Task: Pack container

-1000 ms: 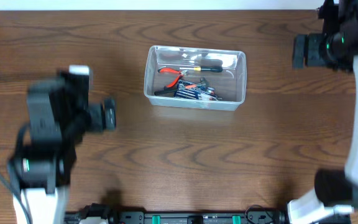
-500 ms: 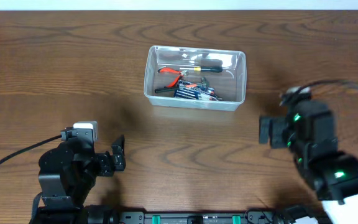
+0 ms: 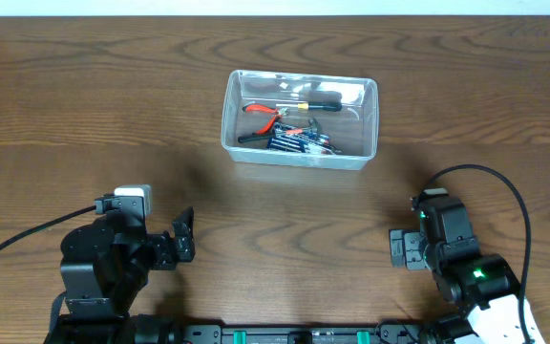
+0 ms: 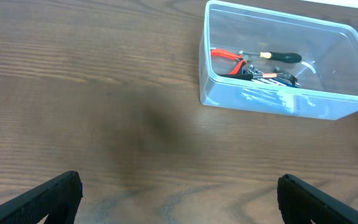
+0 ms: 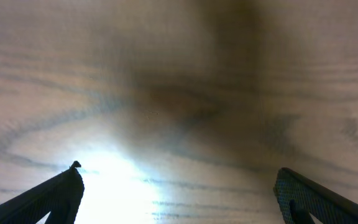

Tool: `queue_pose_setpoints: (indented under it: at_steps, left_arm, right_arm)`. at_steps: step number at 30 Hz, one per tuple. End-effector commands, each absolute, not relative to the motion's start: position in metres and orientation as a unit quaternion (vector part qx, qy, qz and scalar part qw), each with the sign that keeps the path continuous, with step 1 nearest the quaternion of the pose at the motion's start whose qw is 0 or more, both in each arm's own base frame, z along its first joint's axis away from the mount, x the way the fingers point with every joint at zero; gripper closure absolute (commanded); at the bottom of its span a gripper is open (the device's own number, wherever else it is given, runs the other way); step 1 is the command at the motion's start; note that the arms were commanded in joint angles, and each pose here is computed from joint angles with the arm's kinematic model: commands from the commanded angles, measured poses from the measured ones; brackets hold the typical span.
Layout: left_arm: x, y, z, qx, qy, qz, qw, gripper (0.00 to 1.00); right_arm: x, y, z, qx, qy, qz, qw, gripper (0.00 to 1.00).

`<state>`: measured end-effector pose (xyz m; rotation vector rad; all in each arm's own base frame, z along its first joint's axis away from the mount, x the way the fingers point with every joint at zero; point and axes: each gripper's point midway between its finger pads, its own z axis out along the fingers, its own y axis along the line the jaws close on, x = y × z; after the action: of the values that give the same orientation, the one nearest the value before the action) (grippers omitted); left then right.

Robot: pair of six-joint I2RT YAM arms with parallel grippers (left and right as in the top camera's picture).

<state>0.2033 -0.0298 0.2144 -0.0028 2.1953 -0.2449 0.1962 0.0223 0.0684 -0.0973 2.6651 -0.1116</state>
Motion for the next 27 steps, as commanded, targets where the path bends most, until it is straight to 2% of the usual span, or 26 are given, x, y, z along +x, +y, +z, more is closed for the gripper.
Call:
queue_pose_setpoints:
  at_steps: [1, 9, 13, 16, 19, 27]
  left_arm:
    - [0.203, -0.032, 0.212, -0.001, 0.889, -0.104, 0.445, 0.01]
    - [0.203, -0.032, 0.212, -0.001, 0.889, -0.104, 0.445, 0.01]
    - [0.203, -0.032, 0.212, -0.001, 0.889, -0.104, 0.445, 0.02]
    - [0.203, -0.032, 0.212, -0.001, 0.889, -0.105, 0.445, 0.01]
    - [0.203, -0.032, 0.212, -0.001, 0.889, -0.105, 0.445, 0.02]
    - [0.203, -0.032, 0.212, -0.001, 0.889, -0.104, 0.445, 0.02]
  right_arm:
    - [0.193, 0.020, 0.062, -0.030, 0.973, -0.049, 0.223, 0.01]
    - [0.195, 0.017, 0.068, -0.018, 0.970, -0.047, 0.238, 0.01]
    - [0.203, 0.003, 0.099, 0.001, 0.945, -0.070, 0.320, 0.01]
    - [0.214, 0.015, 0.140, 0.048, 0.904, 0.003, 0.426, 0.01]
    - [0.217, 0.014, 0.170, 0.059, 0.863, 0.027, 0.501, 0.01]
    - [0.237, 0.013, 0.189, 0.014, 0.770, 0.004, 0.638, 0.01]
